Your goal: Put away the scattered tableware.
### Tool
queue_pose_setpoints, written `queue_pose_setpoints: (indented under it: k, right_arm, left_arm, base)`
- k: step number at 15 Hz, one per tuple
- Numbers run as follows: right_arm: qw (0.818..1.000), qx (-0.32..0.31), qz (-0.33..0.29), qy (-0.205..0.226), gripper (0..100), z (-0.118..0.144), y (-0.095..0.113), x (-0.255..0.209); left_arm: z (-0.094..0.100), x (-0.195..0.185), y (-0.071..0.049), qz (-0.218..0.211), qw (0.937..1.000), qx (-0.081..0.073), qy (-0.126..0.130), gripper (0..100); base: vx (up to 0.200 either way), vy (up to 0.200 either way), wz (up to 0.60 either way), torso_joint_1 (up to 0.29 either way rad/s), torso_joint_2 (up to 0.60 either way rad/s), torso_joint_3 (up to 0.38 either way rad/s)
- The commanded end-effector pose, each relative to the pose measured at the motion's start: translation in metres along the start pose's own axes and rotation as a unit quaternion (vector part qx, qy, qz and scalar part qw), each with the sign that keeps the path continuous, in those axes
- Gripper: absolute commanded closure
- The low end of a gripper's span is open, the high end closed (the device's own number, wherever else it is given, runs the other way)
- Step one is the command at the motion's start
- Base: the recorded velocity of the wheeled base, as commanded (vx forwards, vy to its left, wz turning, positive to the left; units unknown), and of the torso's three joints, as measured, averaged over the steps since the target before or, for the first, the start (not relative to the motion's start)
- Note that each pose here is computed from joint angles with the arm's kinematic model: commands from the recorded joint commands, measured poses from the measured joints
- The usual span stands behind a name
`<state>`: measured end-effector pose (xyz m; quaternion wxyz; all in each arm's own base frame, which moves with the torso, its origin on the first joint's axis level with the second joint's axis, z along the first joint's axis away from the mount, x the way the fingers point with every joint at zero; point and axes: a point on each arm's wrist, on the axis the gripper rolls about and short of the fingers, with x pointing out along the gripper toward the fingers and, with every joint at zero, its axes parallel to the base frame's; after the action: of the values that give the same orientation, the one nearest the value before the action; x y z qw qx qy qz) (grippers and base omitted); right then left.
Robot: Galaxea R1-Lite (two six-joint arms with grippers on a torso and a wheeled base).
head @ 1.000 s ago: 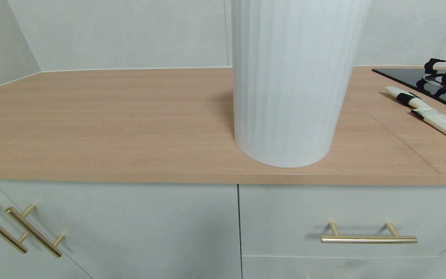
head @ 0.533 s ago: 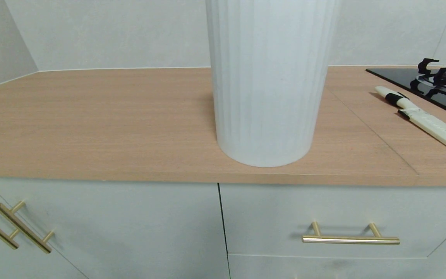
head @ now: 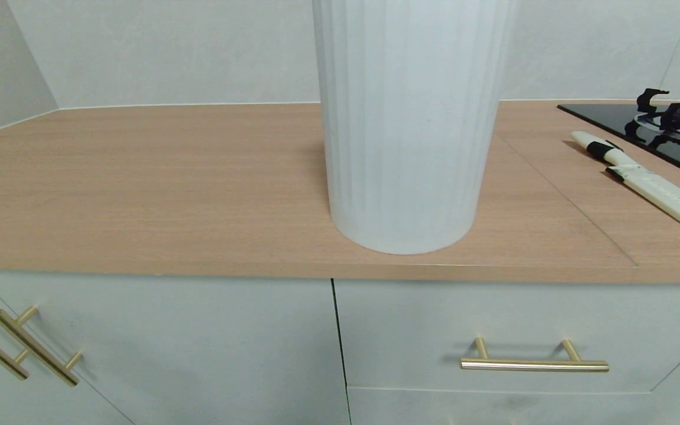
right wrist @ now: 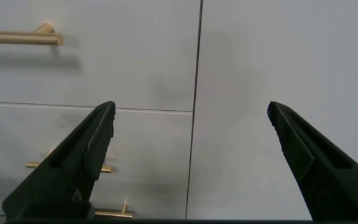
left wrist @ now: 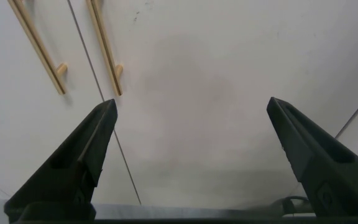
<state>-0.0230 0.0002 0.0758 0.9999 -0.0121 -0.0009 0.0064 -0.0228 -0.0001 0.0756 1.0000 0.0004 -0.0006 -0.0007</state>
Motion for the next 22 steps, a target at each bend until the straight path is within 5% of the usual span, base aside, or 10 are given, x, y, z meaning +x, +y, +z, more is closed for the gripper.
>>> queue_pose_setpoints:
  k: [1,10,22]
  right_arm:
    - [1.0,0.0,0.001,0.001,0,0.0,0.0,0.0001]
    - [1.0,0.0,0.001,0.001,0,0.0,0.0,0.0001]
    - [1.0,0.0,0.001,0.001,0,0.0,0.0,0.0001]
  left_arm:
    - [0.0,0.0,0.0,0.0,1.0,0.0,0.0,0]
    - [0.0,0.0,0.0,0.0,1.0,0.0,0.0,0]
    - [0.0,0.0,0.0,0.0,1.0,0.0,0.0,0]
  base:
    - [0.0,0.0,0.0,0.0,0.0,0.0]
    - [0.0,0.0,0.0,0.004,-0.02,-0.013]
    - [0.0,0.0,0.0,0.144,-0.42,-0.281]
